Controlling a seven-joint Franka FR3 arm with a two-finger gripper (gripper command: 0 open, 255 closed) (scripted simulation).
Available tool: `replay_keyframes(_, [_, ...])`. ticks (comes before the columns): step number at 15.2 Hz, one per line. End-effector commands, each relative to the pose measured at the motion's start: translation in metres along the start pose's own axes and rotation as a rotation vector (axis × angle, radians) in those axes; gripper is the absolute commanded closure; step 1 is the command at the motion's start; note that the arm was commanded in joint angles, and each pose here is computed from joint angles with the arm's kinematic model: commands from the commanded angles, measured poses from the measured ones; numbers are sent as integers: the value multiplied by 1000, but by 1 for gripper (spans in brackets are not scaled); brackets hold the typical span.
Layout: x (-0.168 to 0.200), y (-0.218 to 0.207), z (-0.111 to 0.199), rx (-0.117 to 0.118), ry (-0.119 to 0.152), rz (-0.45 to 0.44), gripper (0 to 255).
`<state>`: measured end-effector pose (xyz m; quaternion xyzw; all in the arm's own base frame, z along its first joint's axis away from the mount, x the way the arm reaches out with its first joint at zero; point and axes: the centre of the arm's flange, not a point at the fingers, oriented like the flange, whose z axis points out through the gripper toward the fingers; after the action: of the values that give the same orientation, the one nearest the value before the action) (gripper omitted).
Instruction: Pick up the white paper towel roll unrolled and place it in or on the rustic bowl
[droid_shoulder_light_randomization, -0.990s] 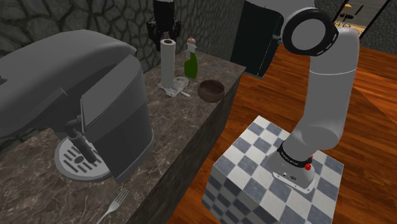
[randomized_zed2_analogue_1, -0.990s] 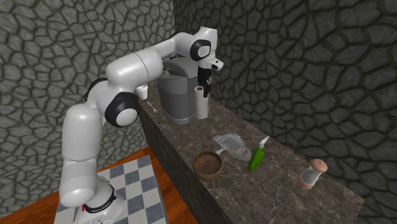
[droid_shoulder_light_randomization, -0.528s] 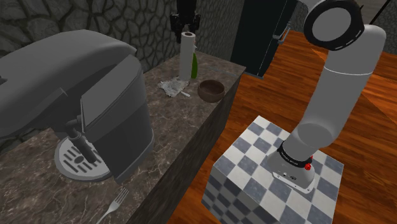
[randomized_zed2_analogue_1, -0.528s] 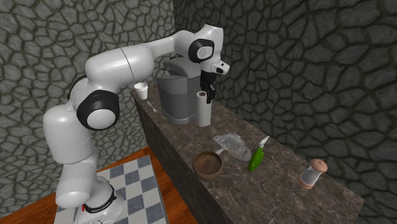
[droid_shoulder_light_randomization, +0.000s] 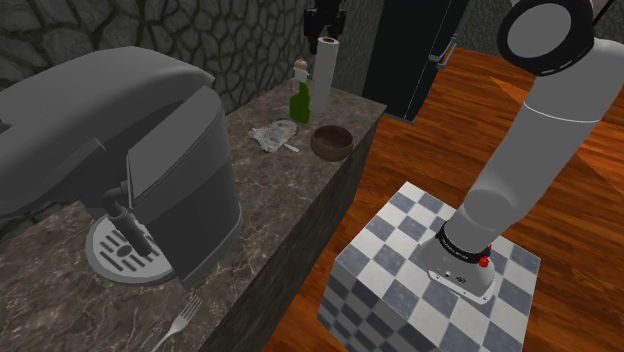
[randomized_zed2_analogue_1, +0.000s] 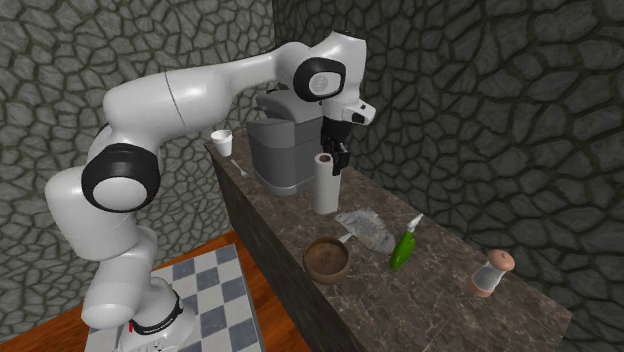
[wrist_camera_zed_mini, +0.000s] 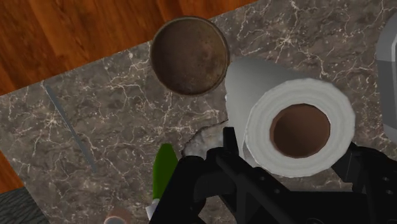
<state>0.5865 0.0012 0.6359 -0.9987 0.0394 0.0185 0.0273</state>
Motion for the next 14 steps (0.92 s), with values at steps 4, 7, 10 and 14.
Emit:
replay_keyframes(4, [-12,63,-15,0,-1,-1,255])
replay_keyframes(7, [-17,86,-17,0,-1,-1,255])
replay_keyframes(10, [-16,87,-1,0,-1,-1,255])
replay_keyframes(14, [-15,88,20,0,-1,-1,255])
